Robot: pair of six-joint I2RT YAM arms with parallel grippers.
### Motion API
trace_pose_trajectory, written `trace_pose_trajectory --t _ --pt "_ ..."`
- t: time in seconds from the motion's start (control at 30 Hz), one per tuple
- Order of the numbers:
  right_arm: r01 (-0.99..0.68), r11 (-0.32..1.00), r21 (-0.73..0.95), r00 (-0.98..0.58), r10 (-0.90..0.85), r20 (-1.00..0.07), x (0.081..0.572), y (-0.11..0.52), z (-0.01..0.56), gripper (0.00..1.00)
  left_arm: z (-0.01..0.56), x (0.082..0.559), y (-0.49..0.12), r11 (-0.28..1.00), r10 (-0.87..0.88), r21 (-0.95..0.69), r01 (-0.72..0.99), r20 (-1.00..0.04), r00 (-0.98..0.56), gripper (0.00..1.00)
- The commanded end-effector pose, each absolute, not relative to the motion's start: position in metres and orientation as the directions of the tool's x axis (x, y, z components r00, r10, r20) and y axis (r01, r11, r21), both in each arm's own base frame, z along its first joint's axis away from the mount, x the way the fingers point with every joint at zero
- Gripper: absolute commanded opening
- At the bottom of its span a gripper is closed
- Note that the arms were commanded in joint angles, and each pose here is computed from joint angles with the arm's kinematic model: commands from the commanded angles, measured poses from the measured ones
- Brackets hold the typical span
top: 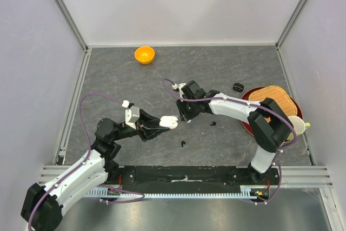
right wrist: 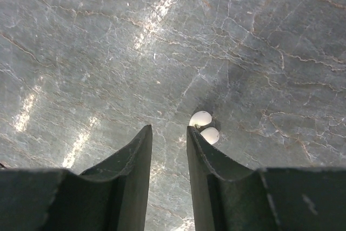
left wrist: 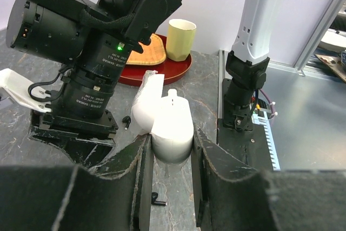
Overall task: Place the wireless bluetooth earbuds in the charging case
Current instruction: Pick up the earbud from the center of the board.
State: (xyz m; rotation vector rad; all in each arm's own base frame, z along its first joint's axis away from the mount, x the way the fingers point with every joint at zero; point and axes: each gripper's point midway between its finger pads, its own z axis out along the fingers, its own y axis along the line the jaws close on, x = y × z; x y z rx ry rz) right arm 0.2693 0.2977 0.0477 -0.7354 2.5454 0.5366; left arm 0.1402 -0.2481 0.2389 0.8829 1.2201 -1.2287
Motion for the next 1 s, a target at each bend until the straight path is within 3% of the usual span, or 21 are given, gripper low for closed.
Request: trace_pose_trajectory --t 0.0,0.97 --pt "-0.606 0.765 0.216 -0.74 -0.442 -0.507 0.274 0.302 0.051 0.38 0.245 0.144 -0.248 0.193 -0.207 -0.07 0.979 -0.978 -0.029 0.02" --pt "-0.638 0.765 0.085 -0.71 -0.542 -0.45 0.28 0.285 0.033 0.39 0.242 0.146 -0.25 0.19 -0.2 -0.081 0.978 -0.979 -0.042 0.02"
